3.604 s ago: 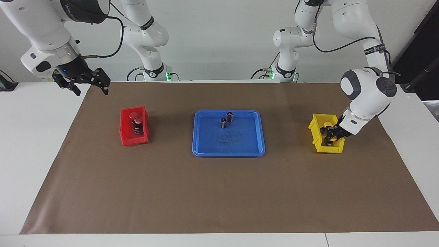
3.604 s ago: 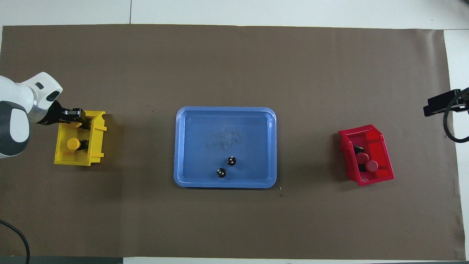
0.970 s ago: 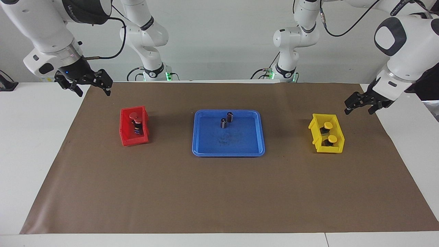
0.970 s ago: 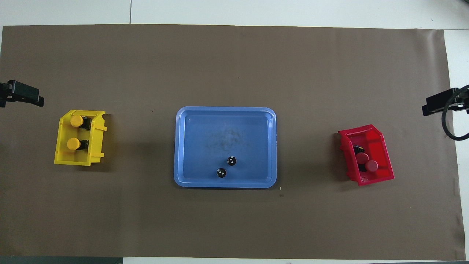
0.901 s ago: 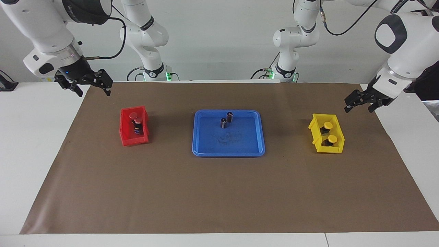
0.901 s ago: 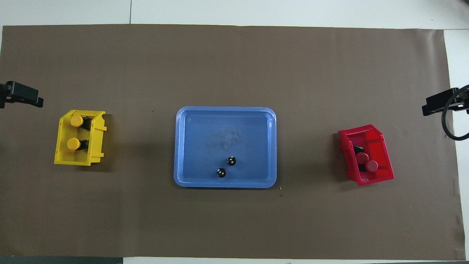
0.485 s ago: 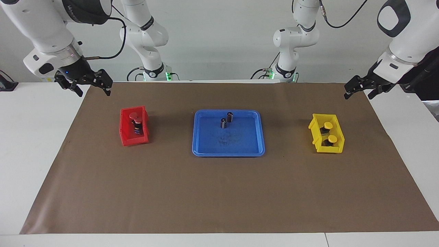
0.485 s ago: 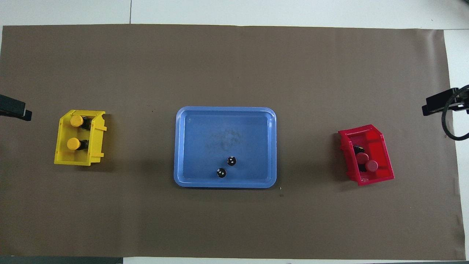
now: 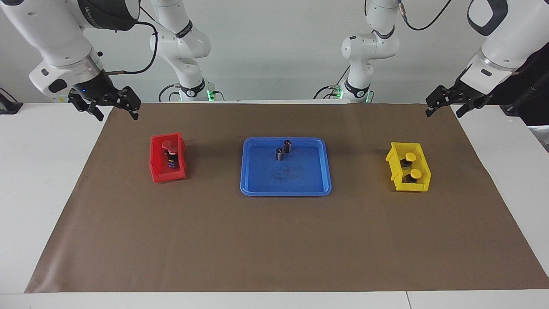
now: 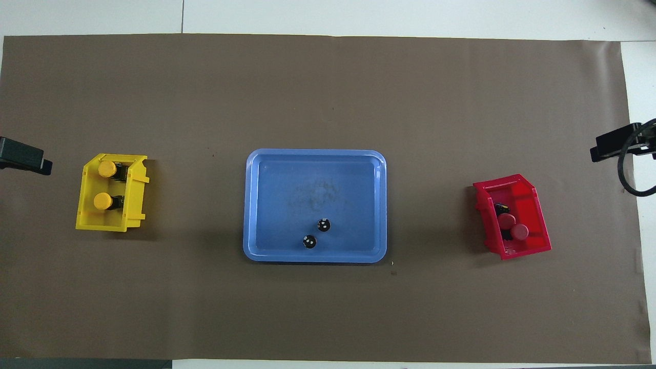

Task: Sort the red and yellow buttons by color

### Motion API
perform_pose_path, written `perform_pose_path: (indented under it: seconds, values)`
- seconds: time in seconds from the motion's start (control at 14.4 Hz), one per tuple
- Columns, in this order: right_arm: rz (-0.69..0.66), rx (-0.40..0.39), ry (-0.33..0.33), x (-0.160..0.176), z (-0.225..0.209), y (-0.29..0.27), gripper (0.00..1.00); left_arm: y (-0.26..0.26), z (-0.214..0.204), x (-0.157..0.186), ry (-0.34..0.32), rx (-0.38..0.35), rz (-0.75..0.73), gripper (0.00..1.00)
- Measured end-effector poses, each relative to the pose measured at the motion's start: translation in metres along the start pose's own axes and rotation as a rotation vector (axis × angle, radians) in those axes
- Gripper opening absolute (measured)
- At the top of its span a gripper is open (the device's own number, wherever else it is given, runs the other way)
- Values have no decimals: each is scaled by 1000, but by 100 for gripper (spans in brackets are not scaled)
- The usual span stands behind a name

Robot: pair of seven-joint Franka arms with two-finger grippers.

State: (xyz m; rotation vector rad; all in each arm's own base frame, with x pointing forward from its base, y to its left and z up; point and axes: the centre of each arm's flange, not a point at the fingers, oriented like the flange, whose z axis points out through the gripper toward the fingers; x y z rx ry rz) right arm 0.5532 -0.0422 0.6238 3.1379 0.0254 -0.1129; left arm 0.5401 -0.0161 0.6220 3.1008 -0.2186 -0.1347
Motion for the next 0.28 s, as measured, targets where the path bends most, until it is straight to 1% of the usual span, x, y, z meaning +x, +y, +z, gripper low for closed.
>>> perform_pose_path:
  seconds: [0.28]
  values:
    - [0, 0, 0, 0, 0, 0, 100, 21, -10, 0, 15, 5, 37, 100]
